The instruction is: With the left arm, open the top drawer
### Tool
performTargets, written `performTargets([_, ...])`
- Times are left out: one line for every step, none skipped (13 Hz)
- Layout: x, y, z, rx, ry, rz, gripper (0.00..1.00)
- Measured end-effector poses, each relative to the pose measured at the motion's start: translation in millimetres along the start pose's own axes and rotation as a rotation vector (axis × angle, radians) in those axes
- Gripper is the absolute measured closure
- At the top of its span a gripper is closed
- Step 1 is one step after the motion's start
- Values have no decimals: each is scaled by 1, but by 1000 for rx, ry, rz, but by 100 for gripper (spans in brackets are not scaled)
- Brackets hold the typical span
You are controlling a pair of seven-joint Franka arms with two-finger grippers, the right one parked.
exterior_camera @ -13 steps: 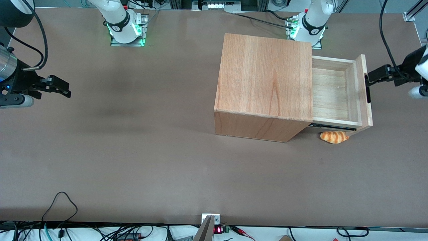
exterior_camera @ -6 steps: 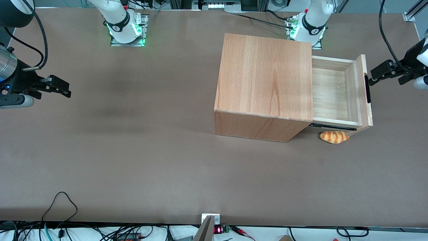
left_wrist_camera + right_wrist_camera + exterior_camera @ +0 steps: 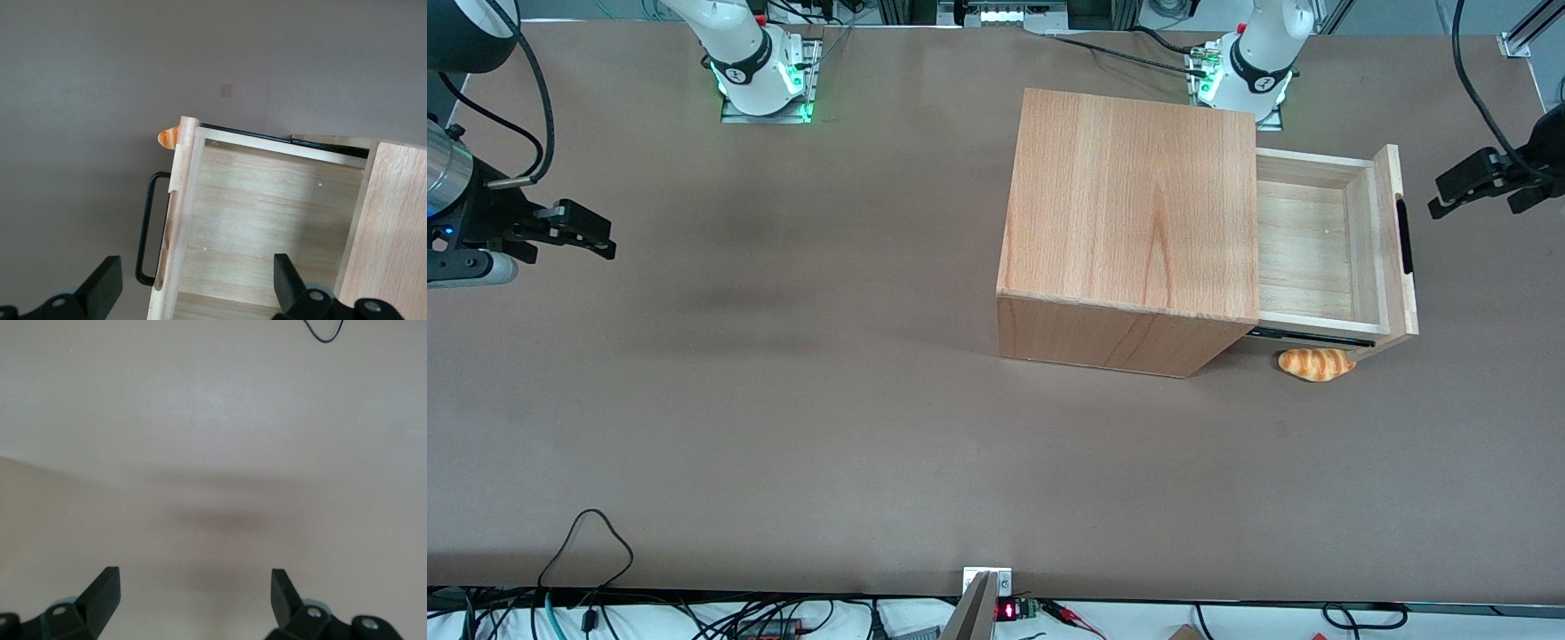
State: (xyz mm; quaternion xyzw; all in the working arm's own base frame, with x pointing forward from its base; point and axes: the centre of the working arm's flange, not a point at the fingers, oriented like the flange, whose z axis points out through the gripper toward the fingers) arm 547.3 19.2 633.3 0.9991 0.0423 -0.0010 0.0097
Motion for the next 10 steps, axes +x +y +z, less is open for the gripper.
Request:
performTargets([3,4,1,0,-1,21,0])
performTargets([5,6,2,0,-3,50,0])
performTargets([6,6,2,0,-2,72,0])
performTargets([6,5,2,0,-1,80,0])
performTargets([6,3,1,0,0,80,0])
performTargets([6,2,1,0,0,79,0])
performTargets([6,2,1,0,-1,77,0])
performTargets([6,2,1,0,-1,74,0])
performTargets([6,2,1,0,-2,72,0])
performTargets([6,2,0,0,-2,71,0])
